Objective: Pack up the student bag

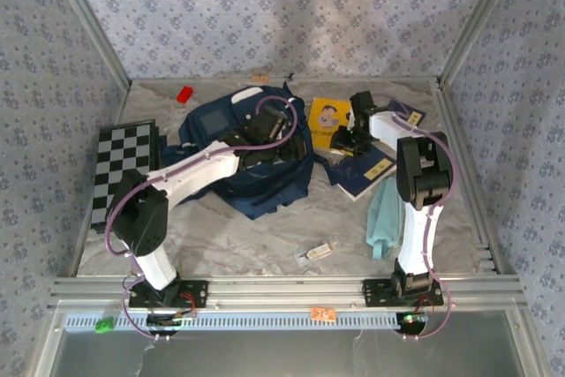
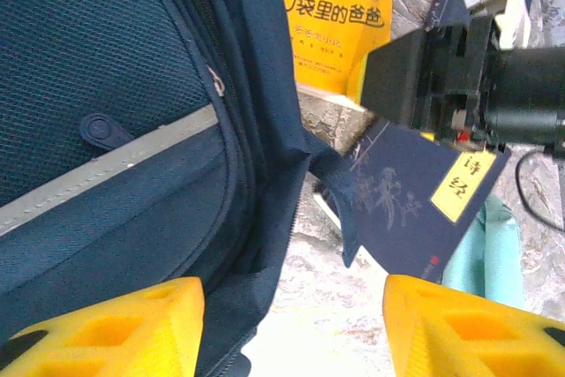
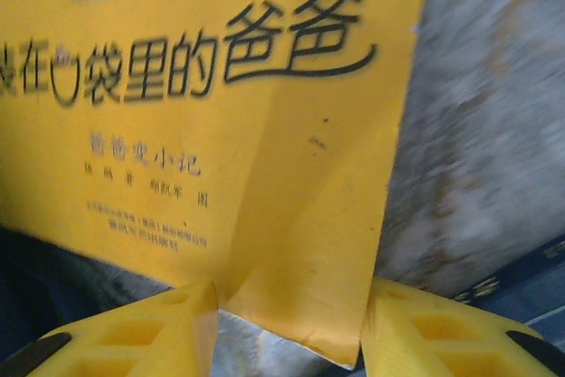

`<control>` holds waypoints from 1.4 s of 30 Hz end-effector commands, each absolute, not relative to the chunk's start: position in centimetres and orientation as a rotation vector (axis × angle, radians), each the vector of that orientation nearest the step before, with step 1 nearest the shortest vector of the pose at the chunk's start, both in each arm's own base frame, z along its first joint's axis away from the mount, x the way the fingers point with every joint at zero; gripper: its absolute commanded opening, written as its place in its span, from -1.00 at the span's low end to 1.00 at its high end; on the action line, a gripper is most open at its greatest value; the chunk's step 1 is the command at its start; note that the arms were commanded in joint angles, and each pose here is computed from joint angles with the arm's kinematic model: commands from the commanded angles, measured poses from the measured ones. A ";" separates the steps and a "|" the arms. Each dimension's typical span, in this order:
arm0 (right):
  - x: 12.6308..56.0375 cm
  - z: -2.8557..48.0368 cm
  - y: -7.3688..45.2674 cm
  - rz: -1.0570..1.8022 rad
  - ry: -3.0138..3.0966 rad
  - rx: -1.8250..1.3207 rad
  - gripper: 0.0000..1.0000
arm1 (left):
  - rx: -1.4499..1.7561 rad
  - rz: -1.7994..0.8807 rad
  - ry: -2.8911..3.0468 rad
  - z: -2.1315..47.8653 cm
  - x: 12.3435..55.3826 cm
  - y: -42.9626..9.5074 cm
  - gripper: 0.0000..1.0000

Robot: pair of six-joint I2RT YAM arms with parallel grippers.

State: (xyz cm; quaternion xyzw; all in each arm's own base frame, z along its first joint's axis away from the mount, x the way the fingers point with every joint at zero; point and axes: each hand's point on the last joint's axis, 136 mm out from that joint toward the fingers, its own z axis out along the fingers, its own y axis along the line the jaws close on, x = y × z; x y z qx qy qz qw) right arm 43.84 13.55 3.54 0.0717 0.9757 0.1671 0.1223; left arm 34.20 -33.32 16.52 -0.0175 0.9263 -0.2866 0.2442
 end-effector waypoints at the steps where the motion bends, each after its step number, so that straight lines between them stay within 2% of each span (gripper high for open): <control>1: 41.6 4.6 15.8 0.560 2.852 0.233 -0.09 | -0.078 -0.738 2.519 17.3 34.0 -31.2 0.11; 6: 42.0 6.9 14.5 0.537 2.796 0.272 -0.04 | -0.088 -0.703 2.525 17.4 33.8 -29.6 0.12; 9: 43.6 7.7 12.6 0.531 2.747 0.335 0.09 | -0.078 -0.731 2.511 17.9 33.9 -30.0 0.12; 18: 46.2 5.2 12.3 0.622 2.764 0.448 0.21 | 0.000 -0.810 2.481 18.4 35.1 -33.5 0.12; 26: 47.9 4.1 13.2 0.663 2.771 0.461 0.19 | 0.040 -0.801 2.503 17.4 35.9 -34.7 0.11; 33: 49.3 5.1 13.8 0.727 2.744 0.460 -0.01 | 0.043 -0.789 2.518 16.9 35.9 -34.6 0.11; 42: 50.2 7.8 15.2 0.832 2.675 0.400 -0.37 | 0.040 -0.786 2.514 17.2 35.8 -34.4 0.11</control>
